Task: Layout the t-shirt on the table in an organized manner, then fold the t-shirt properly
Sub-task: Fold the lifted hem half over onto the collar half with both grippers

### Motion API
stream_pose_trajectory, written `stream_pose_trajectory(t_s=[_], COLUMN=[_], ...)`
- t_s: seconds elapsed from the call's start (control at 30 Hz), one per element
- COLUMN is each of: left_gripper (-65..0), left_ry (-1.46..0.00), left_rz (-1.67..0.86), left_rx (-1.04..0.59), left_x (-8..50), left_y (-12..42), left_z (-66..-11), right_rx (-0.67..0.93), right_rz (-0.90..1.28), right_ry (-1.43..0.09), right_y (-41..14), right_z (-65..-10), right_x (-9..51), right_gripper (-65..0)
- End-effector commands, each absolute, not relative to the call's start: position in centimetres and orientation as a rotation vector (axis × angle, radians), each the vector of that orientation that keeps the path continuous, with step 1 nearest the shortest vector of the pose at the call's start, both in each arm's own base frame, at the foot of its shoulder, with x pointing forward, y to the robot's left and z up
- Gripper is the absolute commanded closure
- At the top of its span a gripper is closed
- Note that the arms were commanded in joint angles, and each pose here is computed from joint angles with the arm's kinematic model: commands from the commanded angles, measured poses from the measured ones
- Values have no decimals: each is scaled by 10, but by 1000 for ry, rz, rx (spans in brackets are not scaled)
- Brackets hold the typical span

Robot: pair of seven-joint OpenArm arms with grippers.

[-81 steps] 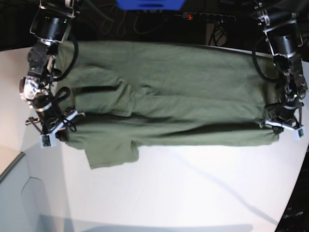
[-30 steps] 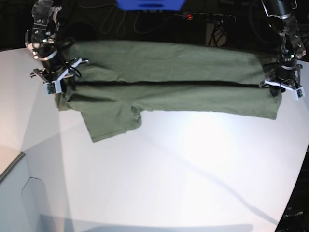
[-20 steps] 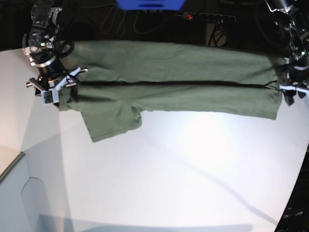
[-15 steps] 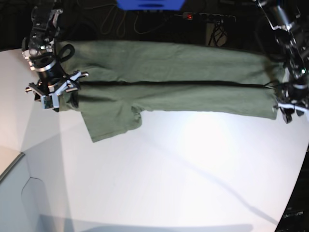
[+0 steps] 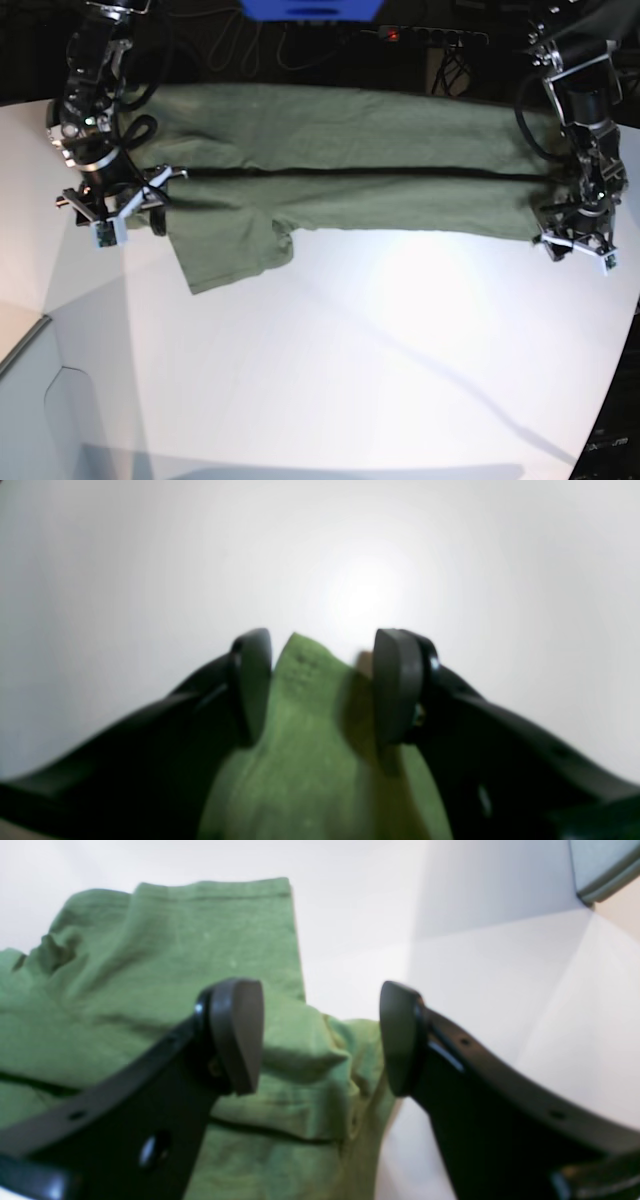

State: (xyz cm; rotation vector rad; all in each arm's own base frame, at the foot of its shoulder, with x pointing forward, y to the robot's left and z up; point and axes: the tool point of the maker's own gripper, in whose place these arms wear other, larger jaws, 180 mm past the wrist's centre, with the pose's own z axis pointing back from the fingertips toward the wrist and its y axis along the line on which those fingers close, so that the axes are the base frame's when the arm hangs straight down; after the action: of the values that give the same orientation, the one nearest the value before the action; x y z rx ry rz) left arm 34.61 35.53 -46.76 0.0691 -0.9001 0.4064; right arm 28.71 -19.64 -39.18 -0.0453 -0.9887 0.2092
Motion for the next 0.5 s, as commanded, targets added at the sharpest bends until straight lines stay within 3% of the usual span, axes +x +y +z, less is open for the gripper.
stream_pose_trajectory(t_s=[0.0,0.1,0.37,0.47], left_gripper=[-316,-279,0,-7], left_ry=[-900,-883,-873,-875], left_rz=[404,409,416,421], left_rx=[81,79,79,78], left_x=[349,345,341,341], left_y=[364,364,365,366], left_z=[-462,-468,-470,-469], right_rx=[-46,-49,-42,-23], right_rz=[215,216,223,276], right_ry=[-1038,-1048,-1039,-940], right_y=[-197,-198,-192,-186], right_z=[-379,-376,-365,-384], right_x=[294,297,336,351], right_gripper=[-366,-366,-369,-369])
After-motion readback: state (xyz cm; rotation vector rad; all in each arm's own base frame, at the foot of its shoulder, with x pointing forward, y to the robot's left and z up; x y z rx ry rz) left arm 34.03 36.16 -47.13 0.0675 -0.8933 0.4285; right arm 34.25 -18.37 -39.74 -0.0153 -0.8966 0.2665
